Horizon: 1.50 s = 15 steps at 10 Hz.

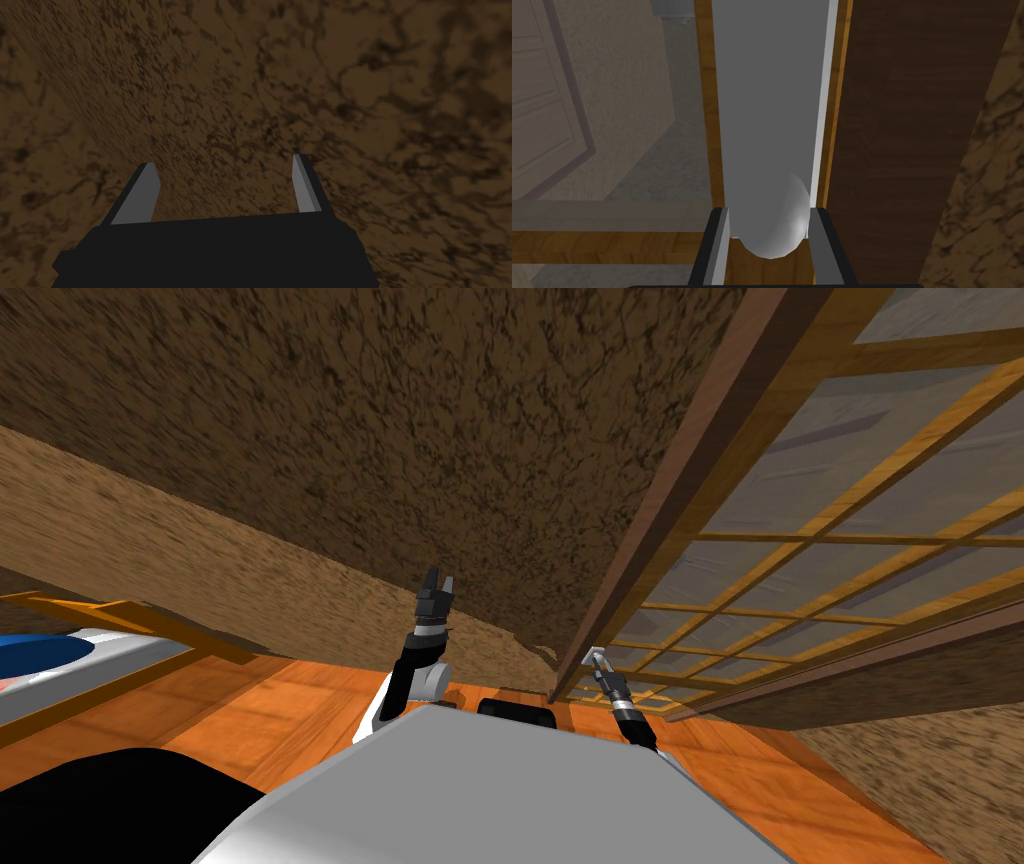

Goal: Pull the door open

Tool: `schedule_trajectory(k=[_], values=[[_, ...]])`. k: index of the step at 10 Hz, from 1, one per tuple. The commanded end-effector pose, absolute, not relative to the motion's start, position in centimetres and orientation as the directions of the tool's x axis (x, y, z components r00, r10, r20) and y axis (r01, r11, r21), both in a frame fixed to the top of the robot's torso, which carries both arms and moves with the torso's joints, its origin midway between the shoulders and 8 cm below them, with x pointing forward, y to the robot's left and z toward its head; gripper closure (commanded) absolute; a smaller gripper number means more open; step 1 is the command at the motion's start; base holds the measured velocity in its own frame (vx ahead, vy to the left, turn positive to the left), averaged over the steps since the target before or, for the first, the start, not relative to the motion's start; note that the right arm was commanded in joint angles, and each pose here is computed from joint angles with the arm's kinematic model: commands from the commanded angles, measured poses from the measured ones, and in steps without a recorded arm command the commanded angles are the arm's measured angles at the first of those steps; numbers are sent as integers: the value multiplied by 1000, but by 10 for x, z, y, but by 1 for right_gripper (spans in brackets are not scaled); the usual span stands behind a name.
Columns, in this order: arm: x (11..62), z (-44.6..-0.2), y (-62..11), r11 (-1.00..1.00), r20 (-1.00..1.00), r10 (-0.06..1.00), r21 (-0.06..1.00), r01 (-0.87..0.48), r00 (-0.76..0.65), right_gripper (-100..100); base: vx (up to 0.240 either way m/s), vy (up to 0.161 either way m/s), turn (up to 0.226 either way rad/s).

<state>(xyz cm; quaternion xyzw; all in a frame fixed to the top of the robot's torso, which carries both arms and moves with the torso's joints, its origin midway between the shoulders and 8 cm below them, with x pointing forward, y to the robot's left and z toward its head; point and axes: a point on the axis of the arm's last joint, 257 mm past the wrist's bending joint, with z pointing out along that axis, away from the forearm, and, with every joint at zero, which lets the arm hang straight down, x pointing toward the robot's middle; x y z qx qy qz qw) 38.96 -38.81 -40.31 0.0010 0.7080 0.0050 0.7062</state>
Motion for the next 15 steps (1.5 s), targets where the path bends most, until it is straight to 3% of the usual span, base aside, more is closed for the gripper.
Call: schedule_trajectory(k=[1,4,15], values=[[390,-404,-383,1000,-1000,12,13,-13,-3,100,-11,-15,23],[390,-404,-383,1000,-1000,12,13,-13,-3,100,0,0,0],[397,-399,-386,962,-961,275,275,4,15,100,-36,-14,35]])
